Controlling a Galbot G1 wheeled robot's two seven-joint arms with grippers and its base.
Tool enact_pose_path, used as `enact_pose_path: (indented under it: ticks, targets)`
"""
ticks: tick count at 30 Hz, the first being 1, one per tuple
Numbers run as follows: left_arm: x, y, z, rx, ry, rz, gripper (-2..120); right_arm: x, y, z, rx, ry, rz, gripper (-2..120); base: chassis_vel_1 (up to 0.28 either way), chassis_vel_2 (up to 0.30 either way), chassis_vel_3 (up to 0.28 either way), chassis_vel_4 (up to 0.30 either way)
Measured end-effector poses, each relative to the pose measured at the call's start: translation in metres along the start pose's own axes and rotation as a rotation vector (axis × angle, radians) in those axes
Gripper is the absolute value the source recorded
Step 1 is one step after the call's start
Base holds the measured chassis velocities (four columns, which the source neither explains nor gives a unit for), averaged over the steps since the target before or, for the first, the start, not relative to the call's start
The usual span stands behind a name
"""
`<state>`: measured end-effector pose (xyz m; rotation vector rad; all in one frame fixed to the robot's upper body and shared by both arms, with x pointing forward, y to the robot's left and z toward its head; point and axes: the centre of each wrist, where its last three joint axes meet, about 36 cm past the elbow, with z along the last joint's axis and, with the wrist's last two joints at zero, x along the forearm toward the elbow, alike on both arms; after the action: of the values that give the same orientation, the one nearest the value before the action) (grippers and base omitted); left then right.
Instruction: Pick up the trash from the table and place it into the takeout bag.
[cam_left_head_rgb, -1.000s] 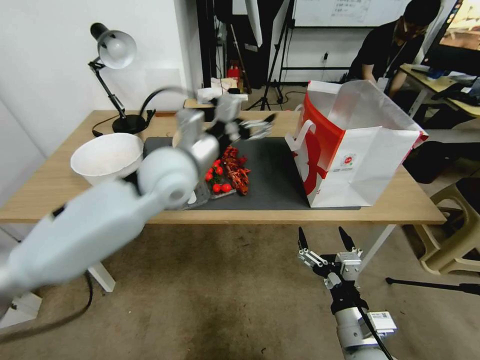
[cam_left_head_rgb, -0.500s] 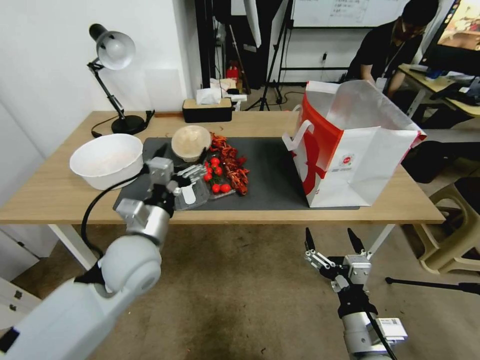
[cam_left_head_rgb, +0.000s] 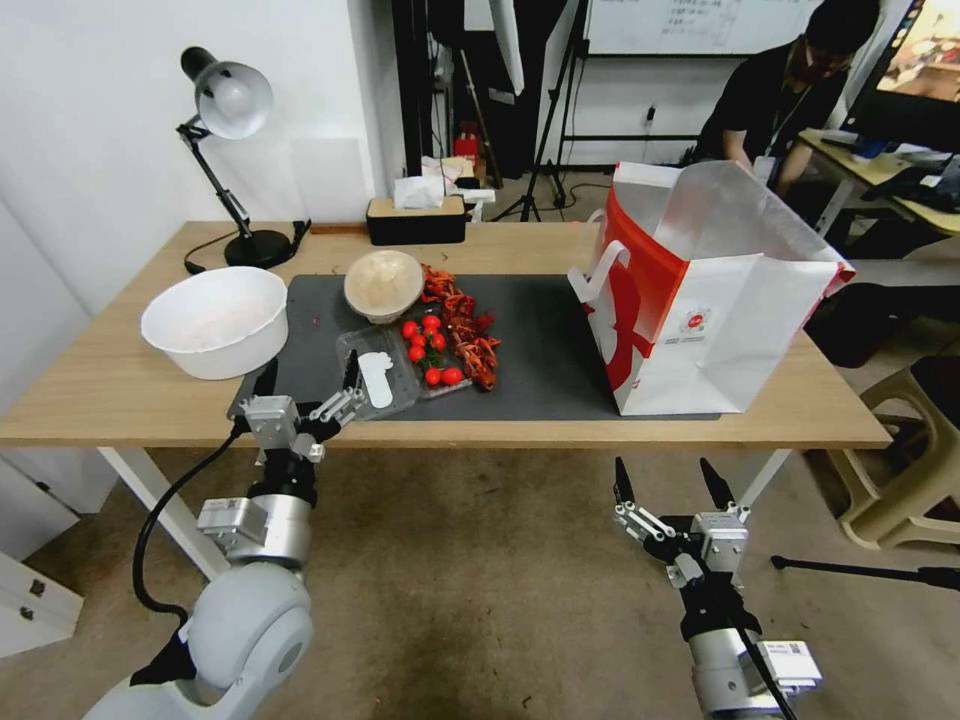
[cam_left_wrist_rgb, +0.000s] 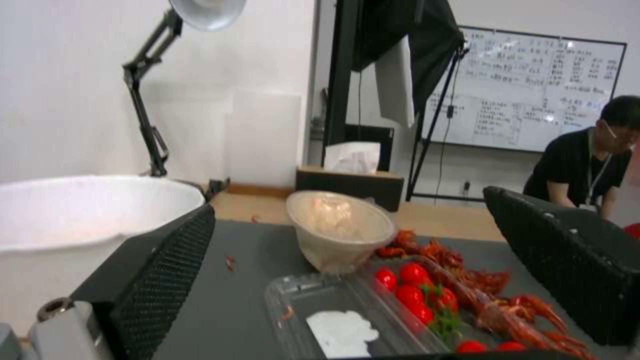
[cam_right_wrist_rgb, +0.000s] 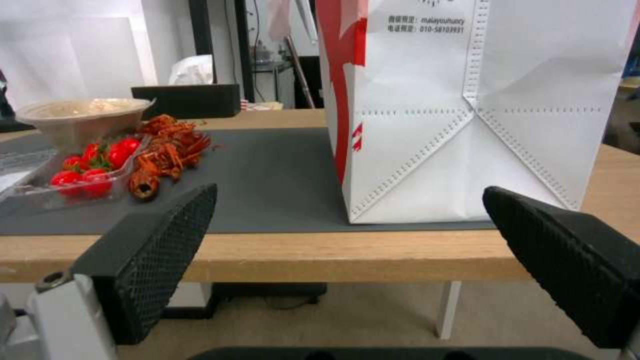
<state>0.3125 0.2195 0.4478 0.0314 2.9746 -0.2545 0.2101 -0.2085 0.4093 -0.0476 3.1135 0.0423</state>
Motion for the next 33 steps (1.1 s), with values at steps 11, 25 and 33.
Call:
enact_pose_path:
  ticks: [11, 25, 33]
  targets:
    - [-0.06, 0.008, -0.019, 0.124, 0.209, 0.063, 100, 0.001, -0.001, -0.004, 0.014, -0.009, -0.015, 100, 0.0, 0.0, 0.0, 0.0]
    - [-0.151, 0.017, -0.073, 0.363, 0.415, 0.023, 100, -0.011, -0.006, 0.001, 0.017, 0.012, -0.074, 100, 0.0, 0.0, 0.0, 0.0]
    - [-0.228, 0.028, -0.097, 0.517, 0.553, -0.023, 100, -0.013, -0.01, 0.003, 0.024, 0.017, -0.067, 100, 0.0, 0.0, 0.0, 0.0]
